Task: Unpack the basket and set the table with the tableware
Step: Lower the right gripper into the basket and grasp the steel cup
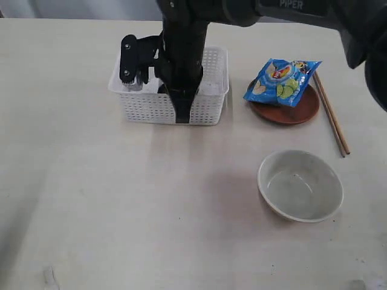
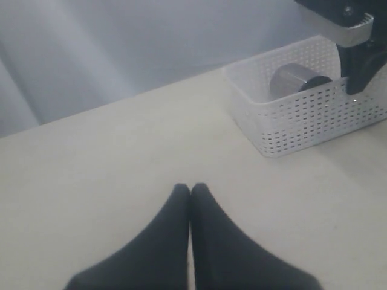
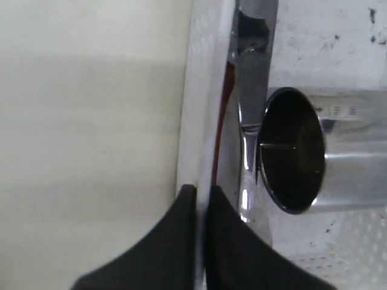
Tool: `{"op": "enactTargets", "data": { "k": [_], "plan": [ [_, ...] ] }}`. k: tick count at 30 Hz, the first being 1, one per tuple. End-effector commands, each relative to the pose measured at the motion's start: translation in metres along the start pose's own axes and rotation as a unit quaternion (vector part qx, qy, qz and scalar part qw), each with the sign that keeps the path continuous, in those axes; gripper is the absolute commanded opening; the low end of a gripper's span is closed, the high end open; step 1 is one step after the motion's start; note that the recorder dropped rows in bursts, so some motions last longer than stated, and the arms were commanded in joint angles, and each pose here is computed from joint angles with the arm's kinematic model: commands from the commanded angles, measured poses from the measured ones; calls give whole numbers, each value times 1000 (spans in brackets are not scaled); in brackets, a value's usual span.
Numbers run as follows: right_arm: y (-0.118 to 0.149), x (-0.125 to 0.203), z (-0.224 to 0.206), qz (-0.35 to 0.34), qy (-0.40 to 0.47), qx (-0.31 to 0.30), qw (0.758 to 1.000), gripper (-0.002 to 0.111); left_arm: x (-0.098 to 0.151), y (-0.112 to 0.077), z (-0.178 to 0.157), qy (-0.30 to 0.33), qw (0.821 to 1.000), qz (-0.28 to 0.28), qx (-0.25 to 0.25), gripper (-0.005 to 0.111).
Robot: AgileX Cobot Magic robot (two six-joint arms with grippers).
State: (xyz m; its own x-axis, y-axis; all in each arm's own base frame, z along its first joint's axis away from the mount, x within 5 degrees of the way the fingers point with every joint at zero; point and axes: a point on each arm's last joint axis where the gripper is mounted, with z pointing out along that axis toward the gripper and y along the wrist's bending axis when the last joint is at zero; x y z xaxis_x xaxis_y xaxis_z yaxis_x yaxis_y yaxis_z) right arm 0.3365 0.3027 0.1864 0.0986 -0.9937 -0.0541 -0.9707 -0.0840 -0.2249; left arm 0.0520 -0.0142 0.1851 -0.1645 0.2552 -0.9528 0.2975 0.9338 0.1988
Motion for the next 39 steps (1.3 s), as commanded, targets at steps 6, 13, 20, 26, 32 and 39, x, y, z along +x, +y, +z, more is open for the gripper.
{"op": "enactTargets", "data": {
  "k": [6, 13, 20, 26, 32, 39],
  "plan": [
    [44, -28, -25, -14, -29, -121, 992, 0, 1, -1, 0, 1, 1000, -4, 4, 0],
    [44, -28, -32, 19, -34, -120, 992, 49, 1, -1, 0, 1, 1000, -4, 4, 0],
    [46, -34, -99, 16, -114, -36, 993, 45, 1, -1, 0, 1, 1000, -4, 4, 0],
    [19, -50, -89, 82, -180, 96, 976, 45, 1, -1, 0, 1, 1000, -4, 4, 0],
    [32, -69, -42, 66, -141, 65, 986, 45, 1, -1, 0, 1, 1000, -4, 4, 0],
    [48, -84, -19, 29, -92, 90, 991, 54, 1, -1, 0, 1, 1000, -4, 4, 0]
  ]
}}
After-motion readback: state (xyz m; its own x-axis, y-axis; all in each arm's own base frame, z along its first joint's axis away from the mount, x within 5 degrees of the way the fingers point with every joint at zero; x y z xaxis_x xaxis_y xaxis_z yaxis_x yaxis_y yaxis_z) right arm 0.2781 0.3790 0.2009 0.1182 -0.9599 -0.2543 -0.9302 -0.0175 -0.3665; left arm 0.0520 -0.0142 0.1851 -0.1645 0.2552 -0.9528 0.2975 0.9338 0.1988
